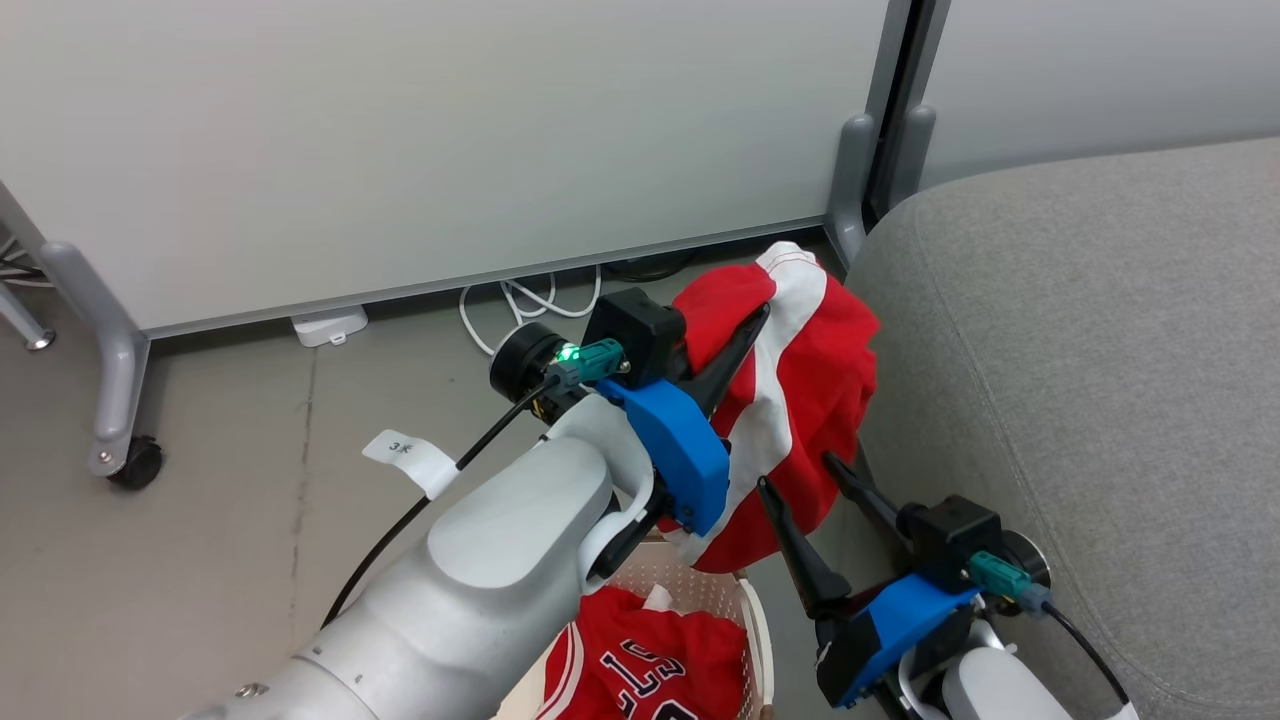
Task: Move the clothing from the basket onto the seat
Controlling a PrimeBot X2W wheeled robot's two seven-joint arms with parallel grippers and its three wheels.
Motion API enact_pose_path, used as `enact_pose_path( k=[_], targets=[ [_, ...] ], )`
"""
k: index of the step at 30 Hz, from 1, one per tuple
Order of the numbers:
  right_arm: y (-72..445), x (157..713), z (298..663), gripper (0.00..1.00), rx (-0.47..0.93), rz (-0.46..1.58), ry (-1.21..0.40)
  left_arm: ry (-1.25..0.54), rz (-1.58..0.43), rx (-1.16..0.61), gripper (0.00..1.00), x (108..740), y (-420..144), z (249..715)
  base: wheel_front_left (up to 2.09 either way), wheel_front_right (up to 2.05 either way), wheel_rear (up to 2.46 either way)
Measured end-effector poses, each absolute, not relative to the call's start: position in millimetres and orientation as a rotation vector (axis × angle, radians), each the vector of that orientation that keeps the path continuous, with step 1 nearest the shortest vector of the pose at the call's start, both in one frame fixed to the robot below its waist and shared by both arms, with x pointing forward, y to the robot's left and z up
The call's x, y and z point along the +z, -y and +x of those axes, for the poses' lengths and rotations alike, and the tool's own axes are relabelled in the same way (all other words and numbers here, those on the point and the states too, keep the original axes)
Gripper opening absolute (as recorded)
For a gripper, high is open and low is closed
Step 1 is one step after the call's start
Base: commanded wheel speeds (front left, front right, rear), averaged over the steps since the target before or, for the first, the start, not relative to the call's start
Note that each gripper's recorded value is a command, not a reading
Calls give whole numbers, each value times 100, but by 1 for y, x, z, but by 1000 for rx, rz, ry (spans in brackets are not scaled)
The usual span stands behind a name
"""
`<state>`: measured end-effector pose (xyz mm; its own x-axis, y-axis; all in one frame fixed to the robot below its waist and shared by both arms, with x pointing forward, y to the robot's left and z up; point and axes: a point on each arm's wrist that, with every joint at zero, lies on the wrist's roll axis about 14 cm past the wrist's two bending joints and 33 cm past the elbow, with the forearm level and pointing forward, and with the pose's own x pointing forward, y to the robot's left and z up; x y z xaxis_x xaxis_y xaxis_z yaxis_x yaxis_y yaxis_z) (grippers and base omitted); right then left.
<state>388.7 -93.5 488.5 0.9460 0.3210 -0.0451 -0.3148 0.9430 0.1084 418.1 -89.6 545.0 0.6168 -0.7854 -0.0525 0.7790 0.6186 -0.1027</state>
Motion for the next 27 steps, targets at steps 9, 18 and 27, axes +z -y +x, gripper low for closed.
enact_pose_path(
  k=[9, 18, 27],
  targets=[
    [83, 488, 407, 100, 363, 71, -104, -101, -79, -927, 0, 545, 96, 413, 0, 0, 0],
    [76, 485, 413, 49, 394, 41, -139, -98, -74, -943, 0, 549, 100, 403, 0, 0, 0],
    [74, 483, 411, 0, 397, 54, -146, -94, -69, -947, 0, 552, 101, 396, 0, 0, 0]
  ],
)
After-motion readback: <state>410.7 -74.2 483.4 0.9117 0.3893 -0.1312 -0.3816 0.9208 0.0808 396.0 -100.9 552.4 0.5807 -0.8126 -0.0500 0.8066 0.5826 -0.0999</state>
